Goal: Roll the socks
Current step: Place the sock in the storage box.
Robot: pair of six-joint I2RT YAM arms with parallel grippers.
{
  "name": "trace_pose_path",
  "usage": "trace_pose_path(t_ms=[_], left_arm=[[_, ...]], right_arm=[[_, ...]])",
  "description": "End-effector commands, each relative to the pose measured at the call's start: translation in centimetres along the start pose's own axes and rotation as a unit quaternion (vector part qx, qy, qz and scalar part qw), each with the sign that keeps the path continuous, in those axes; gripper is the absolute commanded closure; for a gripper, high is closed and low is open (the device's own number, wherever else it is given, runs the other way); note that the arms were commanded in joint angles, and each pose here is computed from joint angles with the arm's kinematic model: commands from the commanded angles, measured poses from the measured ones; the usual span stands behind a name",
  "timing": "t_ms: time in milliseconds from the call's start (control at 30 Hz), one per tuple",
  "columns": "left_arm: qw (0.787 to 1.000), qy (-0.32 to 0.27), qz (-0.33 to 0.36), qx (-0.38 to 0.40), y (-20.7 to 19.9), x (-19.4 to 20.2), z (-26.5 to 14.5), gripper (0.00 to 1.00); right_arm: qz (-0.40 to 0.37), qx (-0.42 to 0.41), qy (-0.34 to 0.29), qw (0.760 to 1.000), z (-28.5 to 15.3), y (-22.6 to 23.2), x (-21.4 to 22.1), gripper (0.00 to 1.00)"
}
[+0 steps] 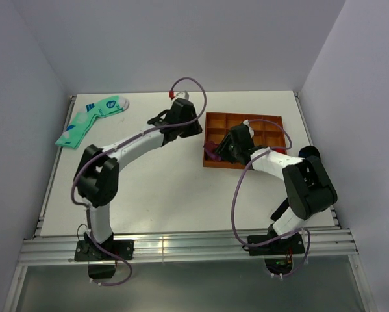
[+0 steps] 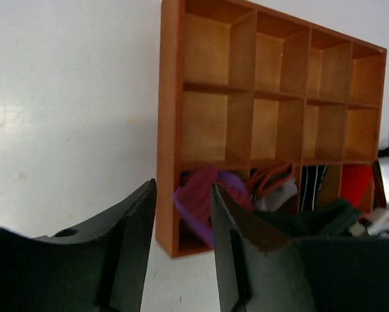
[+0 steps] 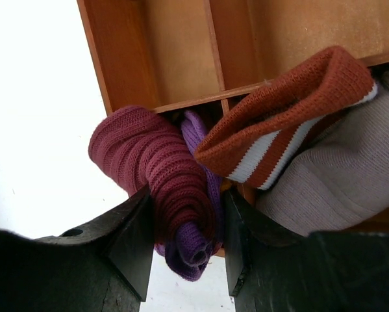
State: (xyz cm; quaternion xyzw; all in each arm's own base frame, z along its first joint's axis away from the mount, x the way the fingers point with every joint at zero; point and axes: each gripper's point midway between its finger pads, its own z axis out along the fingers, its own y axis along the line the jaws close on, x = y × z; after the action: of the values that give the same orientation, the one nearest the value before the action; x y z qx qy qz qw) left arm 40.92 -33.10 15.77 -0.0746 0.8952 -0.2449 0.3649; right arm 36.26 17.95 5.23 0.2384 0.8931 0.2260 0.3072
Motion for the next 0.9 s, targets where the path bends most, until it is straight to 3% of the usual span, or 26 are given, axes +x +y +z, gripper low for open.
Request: trace_pose_path(t_ms=[0, 233, 700, 867], left_arm=[[0.999, -0.039, 0.033, 0.002, -1.6, -2.2, 2.4, 0.55], [0.997, -0.042, 0.069, -0.019, -0.6, -1.5, 7.6, 0.53], [0.996, -0.055, 0.073, 0.020, -1.8, -1.1, 11.4, 0.51], [0.997, -0.044, 0.070, -0.002, -0.8, -0.2, 13.3, 0.52]], right_arm=[[-0.036, 0.108, 0.072, 0.991, 0.0, -6.3, 3.6, 1.00], [-0.045, 0.116, 0.085, 0.989, -0.6, -7.1, 2.9, 1.00], [-0.057, 0.150, 0.115, 0.980, -0.6, -9.0, 3.5, 1.00], [-0.058, 0.156, 0.122, 0.978, -0.7, -9.3, 3.6, 1.00]])
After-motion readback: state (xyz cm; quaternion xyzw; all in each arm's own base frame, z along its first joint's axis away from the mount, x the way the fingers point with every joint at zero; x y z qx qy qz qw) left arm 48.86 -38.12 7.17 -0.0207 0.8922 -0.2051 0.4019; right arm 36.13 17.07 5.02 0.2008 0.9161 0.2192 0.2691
